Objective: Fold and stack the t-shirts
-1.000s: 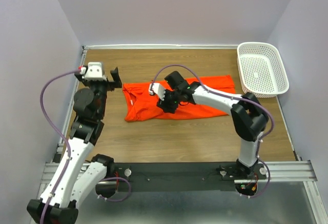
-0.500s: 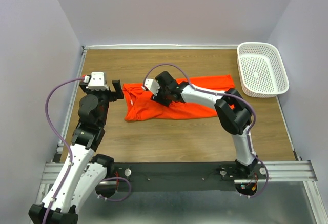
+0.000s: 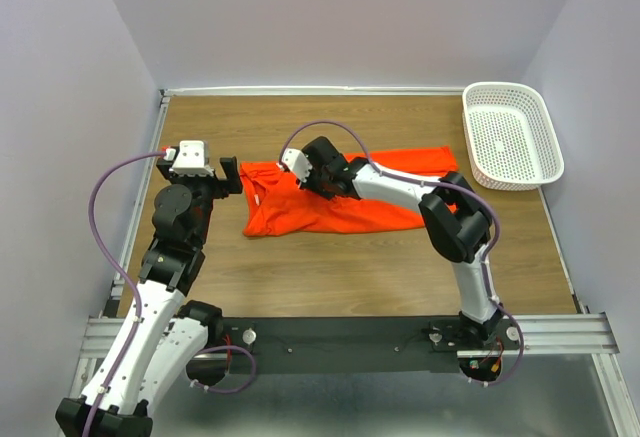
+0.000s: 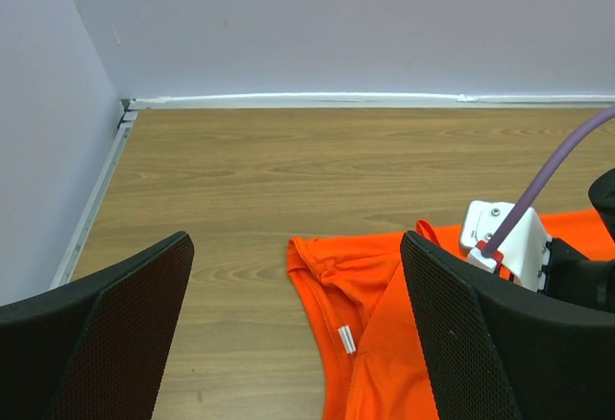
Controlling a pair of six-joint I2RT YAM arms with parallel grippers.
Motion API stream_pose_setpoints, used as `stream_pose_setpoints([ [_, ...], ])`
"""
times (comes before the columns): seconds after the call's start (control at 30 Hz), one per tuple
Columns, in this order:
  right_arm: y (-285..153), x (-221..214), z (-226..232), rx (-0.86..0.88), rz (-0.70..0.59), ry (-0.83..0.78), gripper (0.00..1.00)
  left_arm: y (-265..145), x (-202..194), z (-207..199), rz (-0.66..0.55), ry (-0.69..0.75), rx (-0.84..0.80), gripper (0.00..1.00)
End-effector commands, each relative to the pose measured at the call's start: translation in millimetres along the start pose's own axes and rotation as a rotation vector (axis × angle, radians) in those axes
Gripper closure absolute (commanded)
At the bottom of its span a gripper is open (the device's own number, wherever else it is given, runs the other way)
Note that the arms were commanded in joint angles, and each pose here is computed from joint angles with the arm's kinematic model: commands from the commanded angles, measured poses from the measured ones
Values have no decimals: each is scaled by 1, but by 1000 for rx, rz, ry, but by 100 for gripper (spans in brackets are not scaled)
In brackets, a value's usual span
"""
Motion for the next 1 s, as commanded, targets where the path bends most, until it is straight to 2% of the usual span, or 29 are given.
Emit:
stream_pose_setpoints([
  [0.0,-19,13,-25,-110,-28,56,73,-1,7,-4,-16,-23,-24,4],
  [0.33,-29,-36,-54,-228,61,233,71,0,6,-5,-13,-23,-31,4],
  [0.4,-30,-45,-62,-265,72,304,62,0,6,-5,-13,-23,-31,4],
  [0.43,-30,-48,-60,-245,65,318,46,0,5,-5,-11,-21,-32,4],
  [0.47,-30,-50,-58,-228,58,329,14,0,6,-6,-10,-22,-35,4],
  [0.5,-34,-52,-59,-226,50,338,0,0,6,-5,-10,-21,-33,4],
  [0.7,-57,-54,-71,-257,15,375,0,3,-2,-6,16,-44,-37,4],
  [0.8,-88,-54,-80,-181,-126,389,0,9,-14,-12,95,-112,-47,7],
  [0.83,-109,-39,-72,-27,-313,356,0,10,-20,-17,128,-206,-50,8],
  [0.9,-132,-42,-63,141,-494,311,0,11,-36,-24,220,-356,-53,11],
  [0.93,-137,-43,-36,286,-584,283,0,9,-59,-32,340,-515,-61,11],
  [0.97,-145,-42,-28,316,-632,219,1,6,-73,-37,411,-595,-63,11],
])
Point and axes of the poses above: each gripper's point midway between its finger pads, its own y axis out along the fingers, its own z axis along the line the jaws close on, x = y × z, the point moved 7 cm from there along -y, back along the fingers, and after that the axes turned 14 degrees about -y, right-handed, at the moved point
